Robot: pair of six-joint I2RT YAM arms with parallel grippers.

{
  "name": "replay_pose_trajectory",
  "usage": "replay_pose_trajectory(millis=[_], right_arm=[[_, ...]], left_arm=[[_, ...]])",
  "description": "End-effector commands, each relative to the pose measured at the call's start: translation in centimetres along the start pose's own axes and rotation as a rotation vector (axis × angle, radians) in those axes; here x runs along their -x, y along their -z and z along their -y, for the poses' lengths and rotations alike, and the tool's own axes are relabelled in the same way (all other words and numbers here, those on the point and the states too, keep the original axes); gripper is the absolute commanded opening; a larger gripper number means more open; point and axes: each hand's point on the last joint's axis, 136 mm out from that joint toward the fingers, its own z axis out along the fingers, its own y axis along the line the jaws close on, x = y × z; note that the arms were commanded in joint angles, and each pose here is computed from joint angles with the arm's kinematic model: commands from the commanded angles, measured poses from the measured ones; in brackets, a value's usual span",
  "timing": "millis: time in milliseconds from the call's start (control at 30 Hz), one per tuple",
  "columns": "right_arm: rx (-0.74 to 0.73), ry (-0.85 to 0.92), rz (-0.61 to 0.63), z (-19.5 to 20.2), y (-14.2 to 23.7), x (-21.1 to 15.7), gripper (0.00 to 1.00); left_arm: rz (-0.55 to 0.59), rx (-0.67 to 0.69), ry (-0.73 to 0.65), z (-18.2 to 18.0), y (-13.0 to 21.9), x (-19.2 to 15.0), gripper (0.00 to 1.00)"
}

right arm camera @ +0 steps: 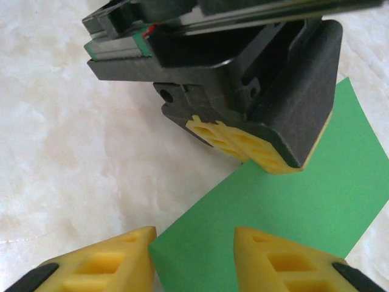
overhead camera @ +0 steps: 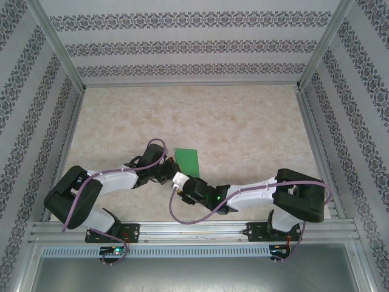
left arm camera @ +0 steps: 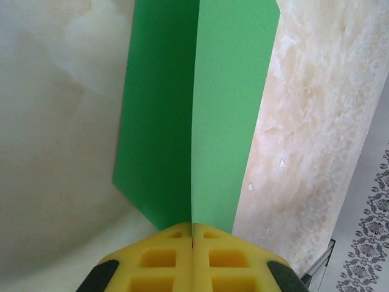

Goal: Fold a paper plane with a square sheet of paper (fold left side to right side)
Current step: Fold the triangle at the center of the table.

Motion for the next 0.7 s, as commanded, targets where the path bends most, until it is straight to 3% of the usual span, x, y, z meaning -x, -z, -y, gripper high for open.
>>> replay_pose_trajectory(millis=[0, 167, 367, 667], right_arm=[[0.025, -0.059, 0.015, -0.3, 0.1, 0.5, 0.26], [0.066, -0.149, 0.007, -0.1, 0.3, 0.0, 0.0], [0.15, -0.287, 0.01, 0.0, 0.6, -0.3, 0.0], [0.285, -0.457, 0.025, -0.3, 0.7, -0.3, 0.0]], left_arm=[[0.005, 0.002, -0.008, 0.6, 0.2, -0.2, 0.03], [0.022, 0.025, -0.036, 0.5, 0.7, 0.3, 0.19], [0.05, 0.053, -0.072, 0.4, 2.7, 1.6, 0.37], [0.045, 0.045, -0.182, 1.7, 4.4, 3.1, 0.35]])
